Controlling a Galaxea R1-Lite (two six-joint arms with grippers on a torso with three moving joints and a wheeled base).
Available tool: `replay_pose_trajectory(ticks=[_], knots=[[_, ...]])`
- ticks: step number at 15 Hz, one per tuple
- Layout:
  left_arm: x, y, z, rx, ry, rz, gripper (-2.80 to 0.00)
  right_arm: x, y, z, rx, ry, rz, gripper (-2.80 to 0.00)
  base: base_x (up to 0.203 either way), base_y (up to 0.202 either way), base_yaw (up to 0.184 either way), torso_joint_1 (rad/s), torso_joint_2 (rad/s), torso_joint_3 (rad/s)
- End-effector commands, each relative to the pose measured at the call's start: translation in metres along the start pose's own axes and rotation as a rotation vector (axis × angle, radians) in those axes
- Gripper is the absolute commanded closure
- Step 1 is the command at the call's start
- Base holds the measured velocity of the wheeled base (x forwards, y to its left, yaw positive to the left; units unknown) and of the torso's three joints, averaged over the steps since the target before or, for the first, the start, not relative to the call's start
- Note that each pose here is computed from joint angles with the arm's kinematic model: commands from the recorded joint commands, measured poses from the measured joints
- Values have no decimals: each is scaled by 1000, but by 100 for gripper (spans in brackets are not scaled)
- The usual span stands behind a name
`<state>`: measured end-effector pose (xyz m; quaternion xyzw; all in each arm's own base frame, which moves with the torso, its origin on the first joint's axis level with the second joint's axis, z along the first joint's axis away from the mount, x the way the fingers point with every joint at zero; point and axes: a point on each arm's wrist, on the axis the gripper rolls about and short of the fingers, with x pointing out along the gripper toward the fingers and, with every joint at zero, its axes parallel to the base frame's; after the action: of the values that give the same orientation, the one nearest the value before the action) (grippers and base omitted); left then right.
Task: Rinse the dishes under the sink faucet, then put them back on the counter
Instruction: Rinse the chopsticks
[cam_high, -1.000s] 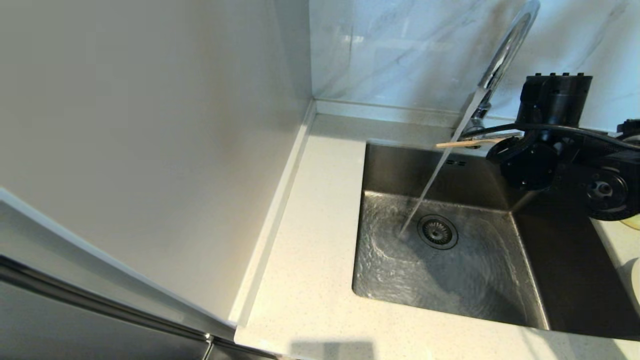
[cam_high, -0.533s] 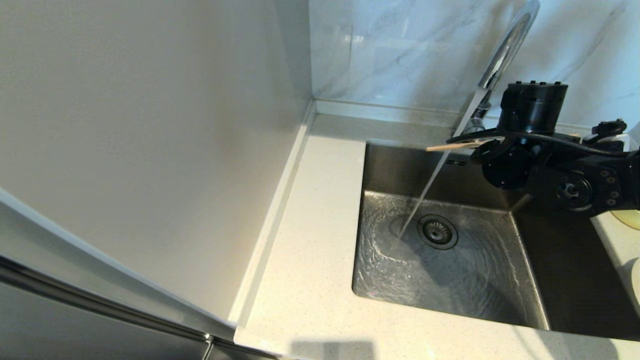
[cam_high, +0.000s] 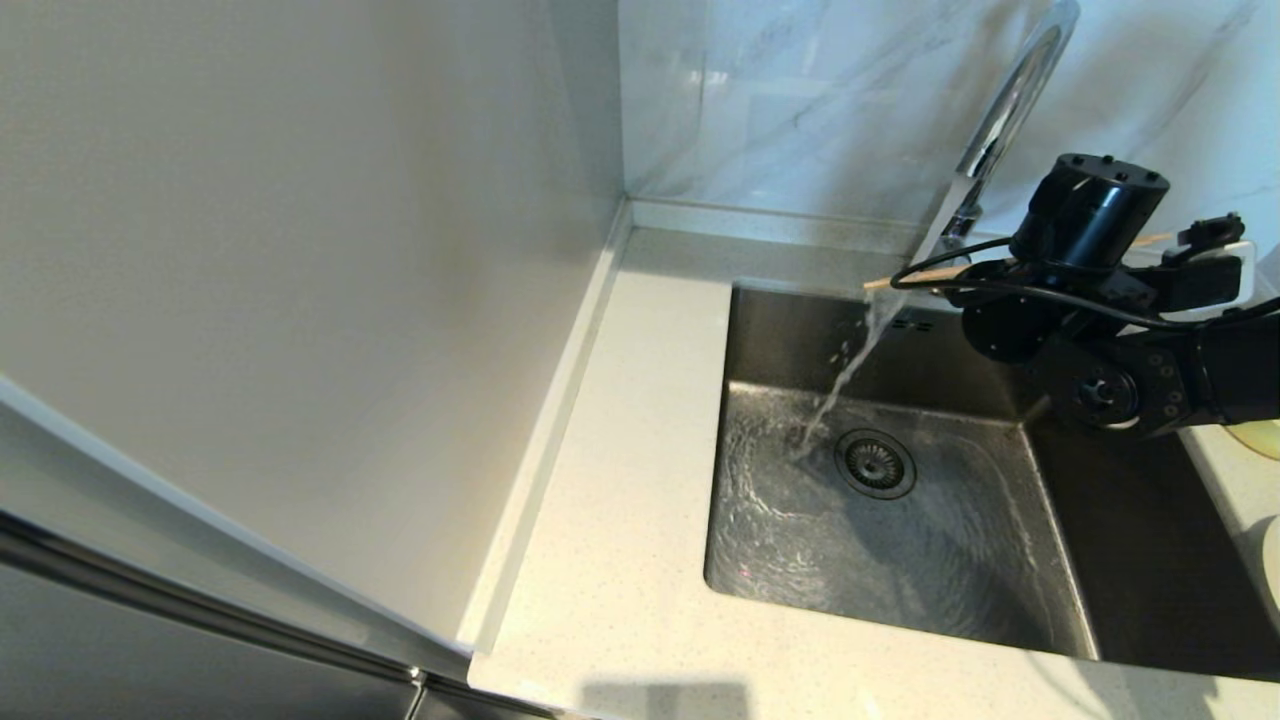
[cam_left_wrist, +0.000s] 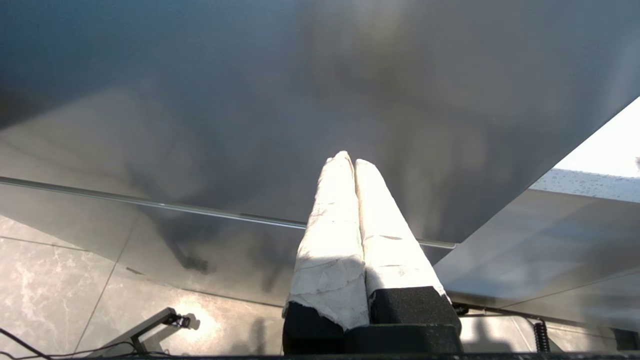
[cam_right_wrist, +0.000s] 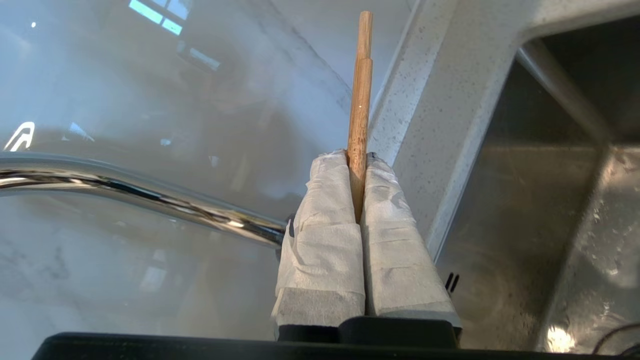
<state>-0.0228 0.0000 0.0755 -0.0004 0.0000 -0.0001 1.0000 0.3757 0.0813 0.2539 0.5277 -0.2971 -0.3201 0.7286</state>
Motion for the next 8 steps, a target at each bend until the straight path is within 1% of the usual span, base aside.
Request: replay_pose_trajectory(ticks=[1, 4, 8], knots=[[0, 0, 0, 0, 0, 0, 0, 5, -5, -3, -6, -10, -1, 0, 0, 0, 0, 0, 0, 0], [0, 0, 0, 0, 0, 0, 0, 3, -2, 0, -4, -6, 3, 0, 0, 0, 0, 0, 0, 0], [0, 0, 0, 1, 0, 0, 0, -11, 0, -3, -4, 31, 12, 0, 0, 0, 0, 0, 0, 0]])
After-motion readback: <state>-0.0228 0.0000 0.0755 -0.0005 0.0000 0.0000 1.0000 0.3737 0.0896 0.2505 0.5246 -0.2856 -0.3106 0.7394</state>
